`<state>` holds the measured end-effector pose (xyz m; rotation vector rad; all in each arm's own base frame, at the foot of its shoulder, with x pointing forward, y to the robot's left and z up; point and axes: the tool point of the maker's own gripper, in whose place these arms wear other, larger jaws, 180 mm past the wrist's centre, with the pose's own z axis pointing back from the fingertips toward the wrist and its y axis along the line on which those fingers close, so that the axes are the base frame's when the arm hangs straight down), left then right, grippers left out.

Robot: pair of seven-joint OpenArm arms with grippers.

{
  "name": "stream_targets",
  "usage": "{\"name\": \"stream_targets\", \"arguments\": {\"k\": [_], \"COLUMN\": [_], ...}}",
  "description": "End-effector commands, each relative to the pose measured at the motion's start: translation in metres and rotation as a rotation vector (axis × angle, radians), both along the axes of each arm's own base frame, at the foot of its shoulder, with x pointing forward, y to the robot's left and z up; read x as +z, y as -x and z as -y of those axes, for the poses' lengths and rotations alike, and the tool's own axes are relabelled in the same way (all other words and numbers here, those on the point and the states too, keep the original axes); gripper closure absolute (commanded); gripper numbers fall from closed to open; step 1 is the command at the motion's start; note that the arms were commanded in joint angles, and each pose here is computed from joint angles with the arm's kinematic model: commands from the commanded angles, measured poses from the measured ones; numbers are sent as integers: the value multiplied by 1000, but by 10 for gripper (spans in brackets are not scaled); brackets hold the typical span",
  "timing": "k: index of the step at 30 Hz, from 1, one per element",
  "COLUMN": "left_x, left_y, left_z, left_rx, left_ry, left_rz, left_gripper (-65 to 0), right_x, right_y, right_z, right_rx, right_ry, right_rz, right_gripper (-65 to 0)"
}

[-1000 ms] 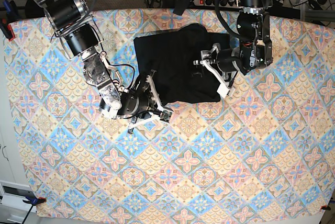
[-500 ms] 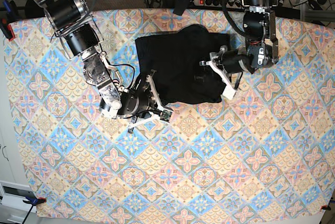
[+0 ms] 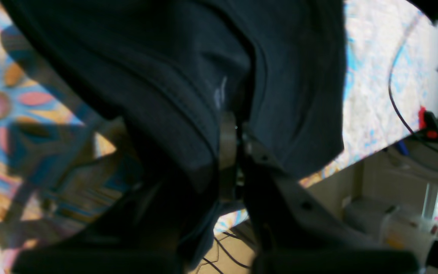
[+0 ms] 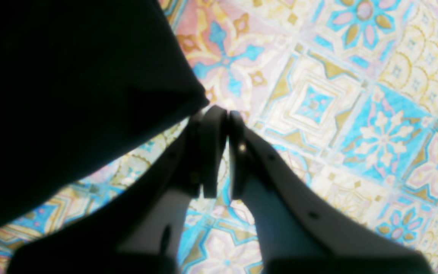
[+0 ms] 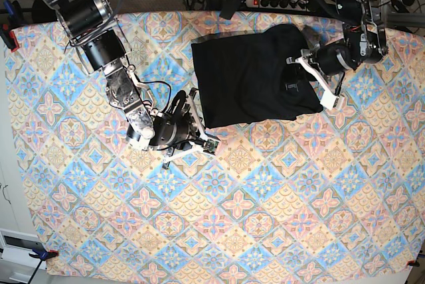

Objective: Fold the T-shirt properly
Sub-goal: 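Tuck the bundle edge under with the left gripper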

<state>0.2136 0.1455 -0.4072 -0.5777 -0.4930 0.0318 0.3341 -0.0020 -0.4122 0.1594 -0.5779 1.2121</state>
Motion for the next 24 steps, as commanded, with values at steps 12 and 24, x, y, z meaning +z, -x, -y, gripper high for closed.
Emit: {"name": "stream_targets", "arguments": {"k": [12, 24], "left_x": [15, -10], "left_y": [-50, -38], "left_z": [35, 32], "left_rx": [-77, -86], "left_ry": [55, -6], "left_rz": [70, 8], "left_gripper": [-2, -2], "right_x": [15, 15], "right_y": [-11, -11], "right_z": [-7, -6], "right_rx": [6, 4], "right_ry": [-30, -30], "right_rz": [41, 40], "right_gripper": [-40, -40]}}
